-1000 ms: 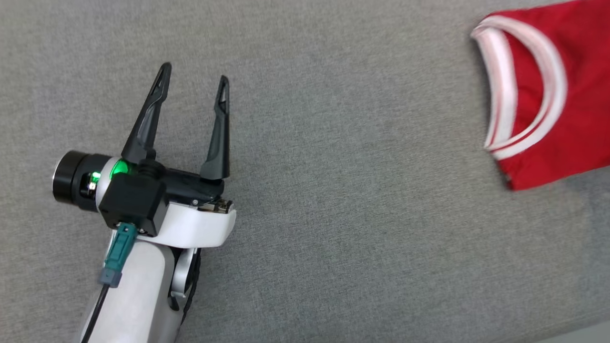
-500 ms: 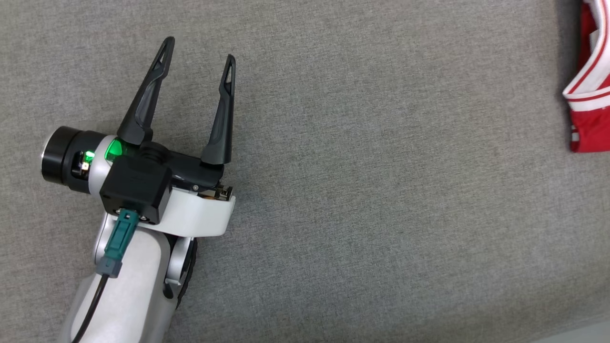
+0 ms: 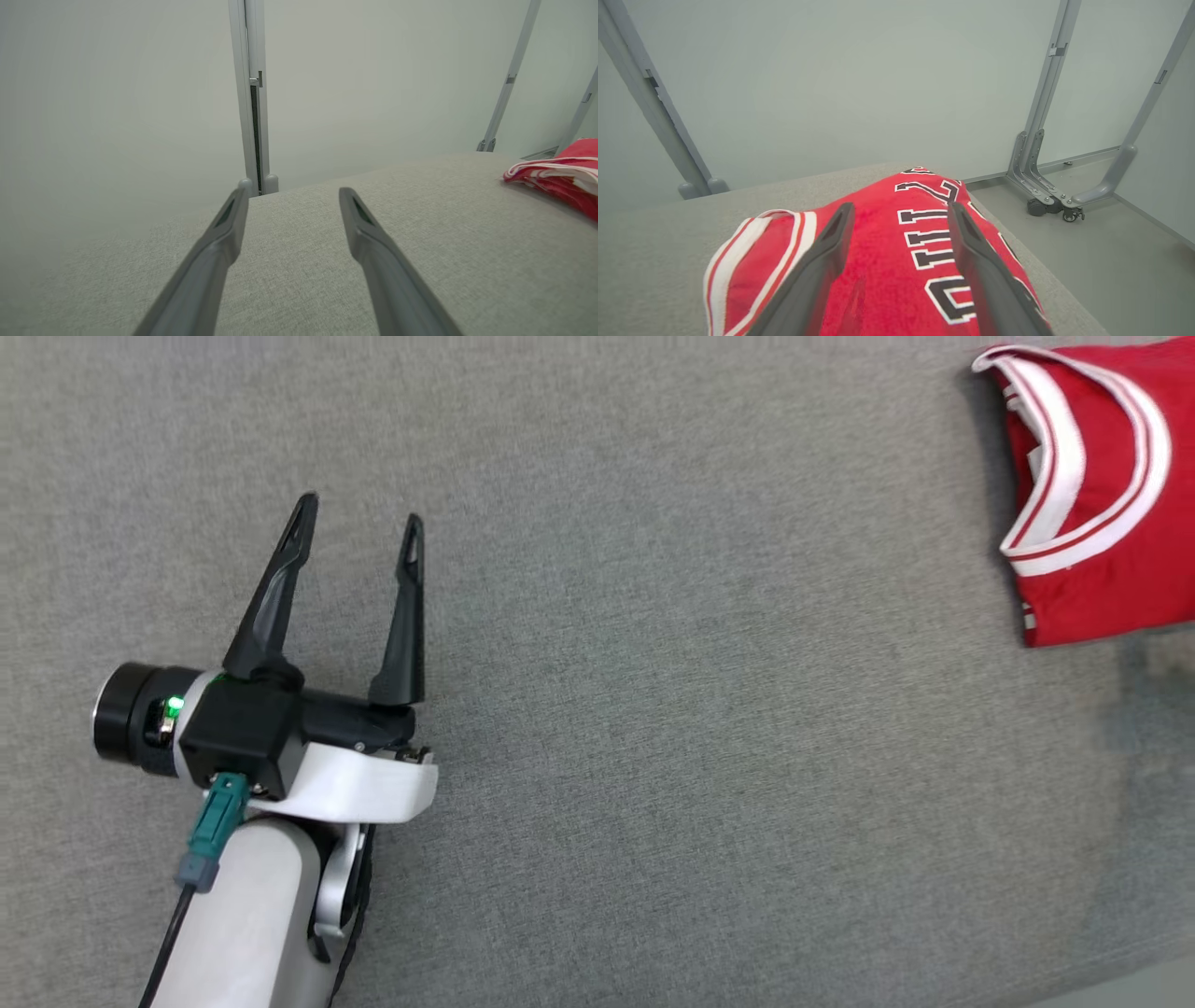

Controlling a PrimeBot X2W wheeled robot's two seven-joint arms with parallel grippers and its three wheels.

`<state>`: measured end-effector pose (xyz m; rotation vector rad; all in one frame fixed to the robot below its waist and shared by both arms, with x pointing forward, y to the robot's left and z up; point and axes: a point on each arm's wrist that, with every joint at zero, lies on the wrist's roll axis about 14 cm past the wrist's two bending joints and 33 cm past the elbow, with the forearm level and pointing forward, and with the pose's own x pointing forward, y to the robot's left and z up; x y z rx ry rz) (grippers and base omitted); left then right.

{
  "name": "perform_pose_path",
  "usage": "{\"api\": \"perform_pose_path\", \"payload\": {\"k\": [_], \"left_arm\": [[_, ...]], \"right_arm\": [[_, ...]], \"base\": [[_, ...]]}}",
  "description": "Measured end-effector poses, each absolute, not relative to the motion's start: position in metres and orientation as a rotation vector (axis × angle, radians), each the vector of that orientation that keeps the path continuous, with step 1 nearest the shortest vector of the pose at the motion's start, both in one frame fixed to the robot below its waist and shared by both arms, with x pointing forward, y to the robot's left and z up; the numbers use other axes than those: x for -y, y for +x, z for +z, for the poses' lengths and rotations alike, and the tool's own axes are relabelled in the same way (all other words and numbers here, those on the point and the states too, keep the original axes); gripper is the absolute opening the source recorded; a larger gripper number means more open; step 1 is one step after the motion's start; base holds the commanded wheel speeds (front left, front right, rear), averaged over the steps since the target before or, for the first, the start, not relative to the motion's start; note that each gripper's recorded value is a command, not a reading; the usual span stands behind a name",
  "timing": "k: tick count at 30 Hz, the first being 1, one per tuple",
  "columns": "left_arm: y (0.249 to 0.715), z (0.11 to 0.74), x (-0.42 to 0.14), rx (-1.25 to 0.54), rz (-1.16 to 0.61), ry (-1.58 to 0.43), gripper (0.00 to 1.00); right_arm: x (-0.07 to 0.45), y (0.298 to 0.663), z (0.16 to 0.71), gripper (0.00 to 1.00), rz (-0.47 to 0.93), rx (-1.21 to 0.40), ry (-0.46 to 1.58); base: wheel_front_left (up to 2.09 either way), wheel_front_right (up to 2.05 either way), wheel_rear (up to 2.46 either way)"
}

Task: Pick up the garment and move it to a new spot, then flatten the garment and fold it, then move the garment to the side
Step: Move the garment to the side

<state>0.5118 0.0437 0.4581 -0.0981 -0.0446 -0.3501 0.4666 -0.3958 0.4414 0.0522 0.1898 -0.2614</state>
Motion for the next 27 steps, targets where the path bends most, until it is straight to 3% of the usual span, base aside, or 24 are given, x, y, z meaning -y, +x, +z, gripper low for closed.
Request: {"api": "perform_pose_path", "payload": {"k": [13,27], "left_arm": [[0.464,0.476,-0.089,0.018,-0.210,-0.115,1.00],[0.409,0.482,-0.148,0.003,-0.058,-0.089,1.00]], "right_arm": [[0.265,0.409,0.462,1.00,-0.025,-0.069,0.151],[0.200,0.402,0.498,1.00,0.142,-0.030,0.131]], "base": [[0.00,0.00,0.00],[0.00,0.00,0.00]]}}
